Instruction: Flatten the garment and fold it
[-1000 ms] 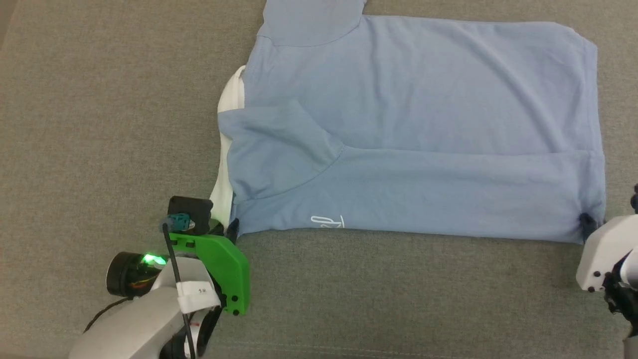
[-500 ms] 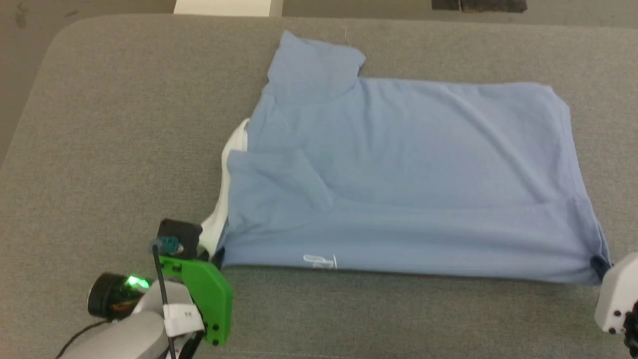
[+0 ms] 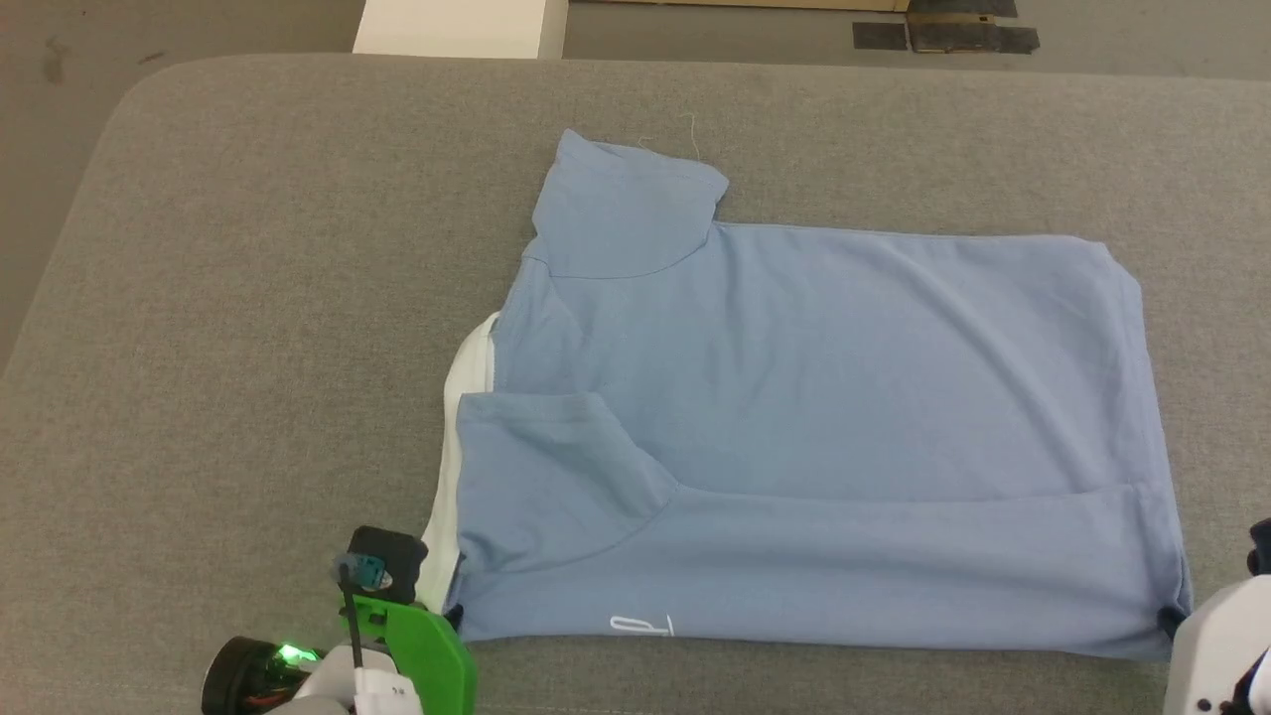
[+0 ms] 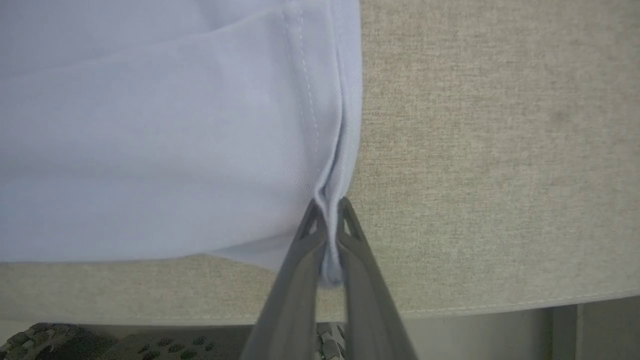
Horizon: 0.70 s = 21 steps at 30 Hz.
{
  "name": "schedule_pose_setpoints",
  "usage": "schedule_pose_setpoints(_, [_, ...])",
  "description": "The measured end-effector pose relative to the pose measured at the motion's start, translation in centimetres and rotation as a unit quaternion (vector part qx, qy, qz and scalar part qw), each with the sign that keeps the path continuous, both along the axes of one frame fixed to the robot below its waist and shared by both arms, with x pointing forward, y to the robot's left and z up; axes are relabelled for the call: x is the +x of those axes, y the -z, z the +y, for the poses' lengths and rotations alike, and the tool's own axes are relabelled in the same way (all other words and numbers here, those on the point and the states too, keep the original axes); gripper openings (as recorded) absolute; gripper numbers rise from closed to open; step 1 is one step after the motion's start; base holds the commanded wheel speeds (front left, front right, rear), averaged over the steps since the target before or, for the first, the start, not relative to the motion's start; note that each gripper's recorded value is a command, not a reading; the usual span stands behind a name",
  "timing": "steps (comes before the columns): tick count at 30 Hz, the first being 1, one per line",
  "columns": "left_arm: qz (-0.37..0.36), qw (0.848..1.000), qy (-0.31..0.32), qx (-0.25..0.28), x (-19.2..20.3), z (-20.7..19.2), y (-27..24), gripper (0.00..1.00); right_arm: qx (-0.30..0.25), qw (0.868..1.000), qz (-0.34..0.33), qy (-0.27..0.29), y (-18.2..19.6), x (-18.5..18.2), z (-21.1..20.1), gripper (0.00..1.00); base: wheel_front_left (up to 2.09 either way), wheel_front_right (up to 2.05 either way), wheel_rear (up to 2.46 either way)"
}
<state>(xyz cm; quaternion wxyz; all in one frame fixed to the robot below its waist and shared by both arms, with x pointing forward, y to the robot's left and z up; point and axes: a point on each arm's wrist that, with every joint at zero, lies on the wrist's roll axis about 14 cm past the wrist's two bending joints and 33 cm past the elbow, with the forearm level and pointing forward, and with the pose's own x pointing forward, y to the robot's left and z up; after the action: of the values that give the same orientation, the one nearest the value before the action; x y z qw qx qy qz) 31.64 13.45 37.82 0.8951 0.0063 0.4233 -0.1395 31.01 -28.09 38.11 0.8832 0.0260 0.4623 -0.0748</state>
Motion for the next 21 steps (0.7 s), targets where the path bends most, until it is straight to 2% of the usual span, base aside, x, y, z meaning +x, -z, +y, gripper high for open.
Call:
schedule_pose_setpoints(1, [0.001, 1.0, 0.003, 0.001, -0.1, 0.0, 0.2, 0.44, 0.0, 1.0, 0.0, -0.001, 0.2, 0.0, 0.1, 0.4, 0.0, 0.0, 0.0])
schedule_pose_setpoints(2, [0.002, 1.0, 0.005, 0.003, -0.2, 0.0, 0.4, 1.0, 0.001, 1.0, -0.005, 0.001, 0.3, 0.0, 0.2, 1.0, 0.0, 0.0, 0.0])
schedule_pose_setpoints(6, [-0.029, 1.0, -0.006, 0.002, 0.8, 0.4, -0.4, 1.0, -0.004, 0.998, -0.065, -0.002, -1.1, 1.6, 0.3, 1.0, 0.0, 0.0, 0.0])
schedule_pose_setpoints(10, [-0.098, 0.995, -0.017, -0.005, 2.8, 0.8, -2.7, 1.0, -0.009, 0.985, -0.171, -0.024, -5.0, 4.9, 1.0, 1.0, 0.0, 0.0, 0.0])
schedule_pose_setpoints(13, [-0.168, 0.985, -0.026, -0.02, 4.9, 0.8, -5.6, 1.0, -0.015, 0.965, -0.259, -0.043, -8.6, 6.7, 1.4, 1.0, 0.0, 0.0, 0.0])
schedule_pose_setpoints(17, [-0.272, 0.961, -0.028, -0.036, 7.7, 0.5, -10.0, 1.0, -0.018, 0.931, -0.359, -0.062, -12.7, 8.0, 2.2, 1.0, 0.0, 0.0, 0.0])
schedule_pose_setpoints(21, [-0.338, 0.94, -0.023, -0.049, 9.7, -0.1, -13.0, 1.0, -0.016, 0.905, -0.42, -0.071, -14.9, 8.1, 3.0, 1.0, 0.0, 0.0, 0.0])
